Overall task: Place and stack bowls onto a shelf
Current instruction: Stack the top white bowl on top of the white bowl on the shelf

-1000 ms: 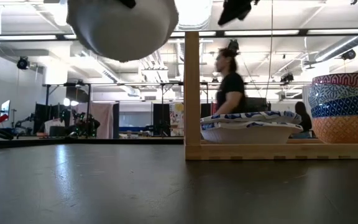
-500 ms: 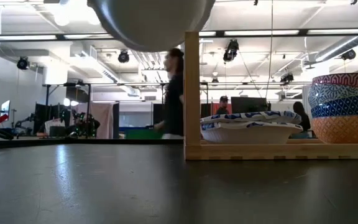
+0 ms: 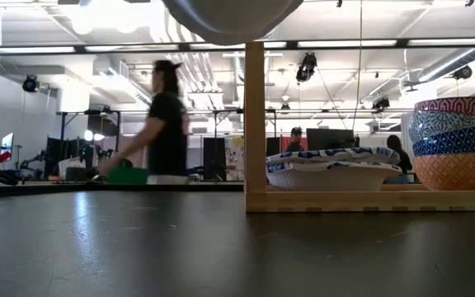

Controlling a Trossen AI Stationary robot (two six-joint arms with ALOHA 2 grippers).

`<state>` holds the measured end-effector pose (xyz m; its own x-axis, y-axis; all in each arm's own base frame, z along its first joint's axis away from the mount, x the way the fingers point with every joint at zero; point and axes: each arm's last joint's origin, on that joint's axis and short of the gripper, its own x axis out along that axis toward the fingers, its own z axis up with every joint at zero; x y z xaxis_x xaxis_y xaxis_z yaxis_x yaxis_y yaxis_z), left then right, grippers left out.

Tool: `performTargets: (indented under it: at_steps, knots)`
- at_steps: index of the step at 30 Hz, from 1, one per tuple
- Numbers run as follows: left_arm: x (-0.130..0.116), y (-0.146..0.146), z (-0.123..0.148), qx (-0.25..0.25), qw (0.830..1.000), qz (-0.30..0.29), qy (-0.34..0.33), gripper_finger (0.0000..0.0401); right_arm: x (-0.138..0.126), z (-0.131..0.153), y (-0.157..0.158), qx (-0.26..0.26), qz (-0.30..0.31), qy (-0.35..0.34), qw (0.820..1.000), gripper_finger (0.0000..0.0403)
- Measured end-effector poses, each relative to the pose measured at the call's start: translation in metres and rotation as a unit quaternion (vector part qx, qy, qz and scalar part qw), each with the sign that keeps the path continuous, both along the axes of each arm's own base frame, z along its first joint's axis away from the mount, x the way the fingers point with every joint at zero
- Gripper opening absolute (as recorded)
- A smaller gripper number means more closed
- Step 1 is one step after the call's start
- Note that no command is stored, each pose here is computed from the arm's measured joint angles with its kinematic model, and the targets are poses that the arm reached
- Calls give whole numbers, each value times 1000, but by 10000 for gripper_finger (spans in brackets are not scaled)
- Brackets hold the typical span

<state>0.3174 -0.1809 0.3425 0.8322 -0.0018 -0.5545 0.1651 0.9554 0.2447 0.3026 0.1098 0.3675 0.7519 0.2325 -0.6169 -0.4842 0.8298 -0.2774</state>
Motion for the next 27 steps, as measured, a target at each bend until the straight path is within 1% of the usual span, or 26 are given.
performTargets:
  at_steps: [4, 8, 10, 12, 15, 18, 22, 27]
  knots:
    - [0, 0, 1, 5, 1000, -5, -4, 1, 1, -2, 1, 37, -14, 15, 999, 123]
    - [1, 0, 1, 5, 1000, -5, -5, 1, 1, -1, 2, 52, -4, 20, 998, 108]
    - [2, -1, 0, -1, 1000, -3, -7, 1, 1, -1, 3, 60, 7, 23, 998, 90]
    - [4, -3, -1, -8, 1000, -3, -12, 1, 0, -1, 4, 68, 19, 28, 997, 65]
    - [6, -5, -3, -4, 1000, -7, -13, 5, 0, -3, 5, 76, 36, 35, 996, 23]
    - [9, -5, -4, -2, 1000, -5, -19, 22, 1, -3, 6, 83, 39, 35, 995, 13]
    - [11, -5, -3, 2, 1000, -5, -29, 59, 1, -2, 6, 99, 29, 41, 994, 10]
    - [12, -6, -2, 26, 999, -20, -38, 109, -2, -6, 4, 120, -1, 79, 990, 9]
